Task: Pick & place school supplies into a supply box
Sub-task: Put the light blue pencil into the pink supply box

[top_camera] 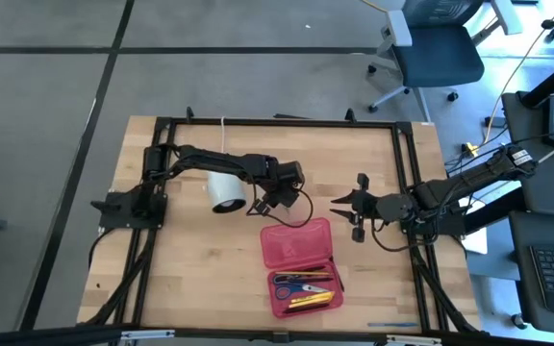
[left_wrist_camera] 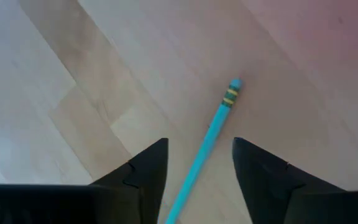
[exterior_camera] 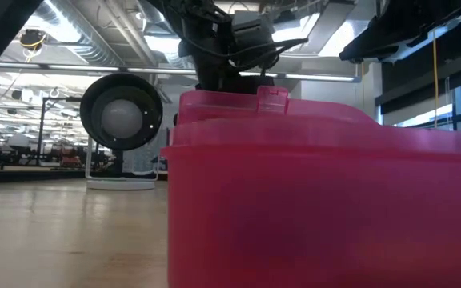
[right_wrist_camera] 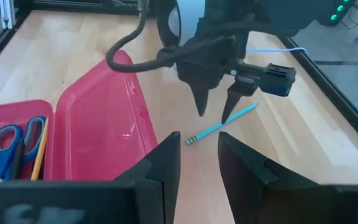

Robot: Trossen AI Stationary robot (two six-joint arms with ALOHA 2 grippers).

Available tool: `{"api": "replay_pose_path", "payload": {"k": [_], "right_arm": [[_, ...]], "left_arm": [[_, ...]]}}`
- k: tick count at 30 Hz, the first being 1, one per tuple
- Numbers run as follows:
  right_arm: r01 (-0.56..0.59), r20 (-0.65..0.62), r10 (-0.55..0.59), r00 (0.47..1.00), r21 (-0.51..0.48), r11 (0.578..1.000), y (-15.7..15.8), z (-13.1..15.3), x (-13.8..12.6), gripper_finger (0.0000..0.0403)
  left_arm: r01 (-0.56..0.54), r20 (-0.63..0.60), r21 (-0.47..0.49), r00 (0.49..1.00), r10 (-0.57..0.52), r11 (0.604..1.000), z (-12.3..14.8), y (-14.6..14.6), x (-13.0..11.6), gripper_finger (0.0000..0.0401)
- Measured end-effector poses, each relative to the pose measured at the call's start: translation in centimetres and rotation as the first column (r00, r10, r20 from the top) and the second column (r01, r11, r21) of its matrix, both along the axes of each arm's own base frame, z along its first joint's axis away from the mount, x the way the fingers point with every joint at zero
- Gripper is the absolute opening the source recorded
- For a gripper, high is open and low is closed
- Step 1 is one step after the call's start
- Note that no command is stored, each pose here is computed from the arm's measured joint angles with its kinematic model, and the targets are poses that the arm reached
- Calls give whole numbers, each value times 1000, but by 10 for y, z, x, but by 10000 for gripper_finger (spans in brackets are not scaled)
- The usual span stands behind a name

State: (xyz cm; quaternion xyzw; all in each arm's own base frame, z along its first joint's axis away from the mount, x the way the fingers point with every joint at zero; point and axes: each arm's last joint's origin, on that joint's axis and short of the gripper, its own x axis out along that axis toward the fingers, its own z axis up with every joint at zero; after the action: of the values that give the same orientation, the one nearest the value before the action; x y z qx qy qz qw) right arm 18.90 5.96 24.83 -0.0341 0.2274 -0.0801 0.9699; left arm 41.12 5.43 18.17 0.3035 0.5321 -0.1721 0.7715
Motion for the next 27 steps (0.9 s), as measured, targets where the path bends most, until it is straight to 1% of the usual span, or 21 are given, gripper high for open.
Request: {"api": "replay_pose_path", "payload": {"k": [2,5,8,12,14,17,21,27], "right_arm": [[0,0,0,1000,0,1000,0,0,0,111],[0,0,0,1000,0,1000,0,0,0,111],[0,0,0,1000,0,1000,0,0,0,111],[0,0,0,1000,1,1000,0,0,0,111],[3,1,-3,1000,7,1000,0,0,0,111],[11,-1,-11,1000,21,1000,0,0,0,111],[13,-6,-13,1000,22,1000,0,-1,-1,111],[21,-12,-21,1000,40,999,0,-2,-1,111]], "left_arm": [[-12,15,-4,1000,12,1000,1,-1,1,187],[-58,16,-24,998,58,998,1,-3,2,201],[-105,18,-46,994,105,993,1,-5,2,206],[-114,21,-52,993,116,992,1,-5,2,206],[-102,21,-62,994,104,993,1,-5,2,203],[-49,38,-93,998,53,994,-2,-8,5,196],[0,63,-90,998,6,996,-11,-10,12,185],[7,1,-84,1000,-7,996,-31,-9,13,170]]}}
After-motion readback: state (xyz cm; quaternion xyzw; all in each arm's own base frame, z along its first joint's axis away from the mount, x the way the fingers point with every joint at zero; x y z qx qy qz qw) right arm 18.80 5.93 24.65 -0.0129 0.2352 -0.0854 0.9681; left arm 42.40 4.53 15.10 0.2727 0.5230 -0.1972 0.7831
